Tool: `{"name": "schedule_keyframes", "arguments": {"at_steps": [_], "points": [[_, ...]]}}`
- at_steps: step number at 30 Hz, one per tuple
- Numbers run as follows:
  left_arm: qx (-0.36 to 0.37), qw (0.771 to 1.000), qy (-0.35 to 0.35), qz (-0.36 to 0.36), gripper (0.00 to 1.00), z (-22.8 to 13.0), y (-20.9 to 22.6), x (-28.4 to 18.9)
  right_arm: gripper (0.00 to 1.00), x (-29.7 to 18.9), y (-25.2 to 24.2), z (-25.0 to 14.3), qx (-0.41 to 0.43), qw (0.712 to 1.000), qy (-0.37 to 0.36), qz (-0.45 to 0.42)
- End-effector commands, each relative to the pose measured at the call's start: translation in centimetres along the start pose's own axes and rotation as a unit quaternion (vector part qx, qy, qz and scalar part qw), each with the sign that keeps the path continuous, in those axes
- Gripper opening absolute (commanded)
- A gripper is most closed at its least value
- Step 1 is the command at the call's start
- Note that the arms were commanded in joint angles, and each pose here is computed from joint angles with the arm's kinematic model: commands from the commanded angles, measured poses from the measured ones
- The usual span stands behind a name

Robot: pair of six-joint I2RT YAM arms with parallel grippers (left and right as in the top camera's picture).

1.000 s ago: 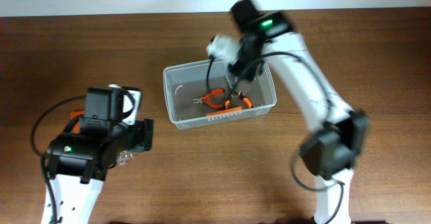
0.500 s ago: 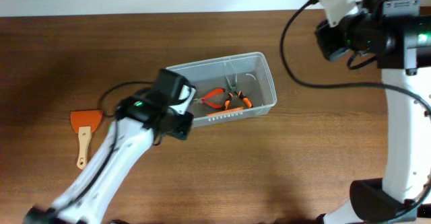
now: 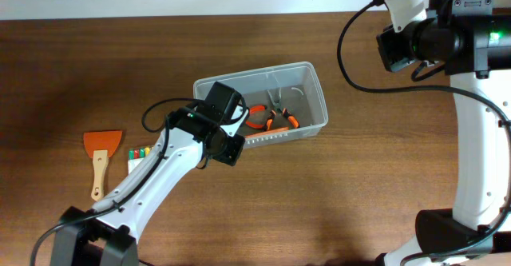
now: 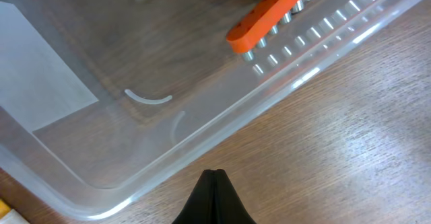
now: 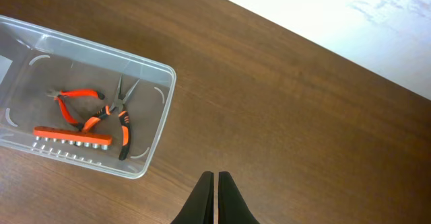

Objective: Pack container

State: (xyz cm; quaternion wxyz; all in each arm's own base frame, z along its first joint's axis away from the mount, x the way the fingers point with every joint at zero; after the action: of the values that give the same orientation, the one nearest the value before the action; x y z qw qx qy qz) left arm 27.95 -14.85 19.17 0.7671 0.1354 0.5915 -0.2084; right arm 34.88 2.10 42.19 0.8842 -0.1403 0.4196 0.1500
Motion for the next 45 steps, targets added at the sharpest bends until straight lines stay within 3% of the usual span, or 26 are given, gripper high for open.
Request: {"name": "schedule_keyframes", "arguments": {"at_steps": [1, 12, 30, 42, 44, 45], "points": [[-0.003, 1.0, -0.016, 0.018, 0.02, 0.6, 0.1, -0.5, 0.04, 0.4, -0.2, -0.1, 0.007, 1.0, 0.004, -0.004], [-0.004, 0.998, -0.017, 0.056, 0.02, 0.6, 0.7, -0.6, 0.04, 0.4, -0.2, -0.1, 0.007, 1.0, 0.005, -0.003], [-0.067, 0.995, -0.023, 0.074, 0.02, 0.5, 5.0, -0.8, 0.04, 0.4, -0.2, -0.1, 0.008, 1.0, 0.005, -0.003], [-0.068, 0.994, -0.039, 0.076, 0.02, 0.9, 5.0, -0.9, 0.04, 0.4, -0.2, -0.1, 0.008, 1.0, 0.004, -0.004], [-0.068, 0.994, -0.044, 0.076, 0.02, 0.9, 5.0, -1.3, 0.04, 0.4, -0.2, 0.0, 0.007, 1.0, 0.003, -0.004], [-0.068, 0.993, -0.05, 0.077, 0.02, 1.0, 5.0, -1.7, 0.1, 0.4, -0.2, 0.0, 0.007, 1.0, 0.003, -0.004]]}}
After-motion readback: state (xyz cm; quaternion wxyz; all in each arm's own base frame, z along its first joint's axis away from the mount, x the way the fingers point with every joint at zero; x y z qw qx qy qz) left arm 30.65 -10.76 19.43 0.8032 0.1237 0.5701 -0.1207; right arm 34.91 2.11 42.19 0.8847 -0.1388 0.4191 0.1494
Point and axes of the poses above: each gripper's point midway between its finger pads, its own x axis out along the fingers, its own y axis along the line the jaws close on, z = x × y, the point moved 10 cm from there along -x, back along the fingers, and after that the axes turned 2 degrees about x, right-handed, at the moved point
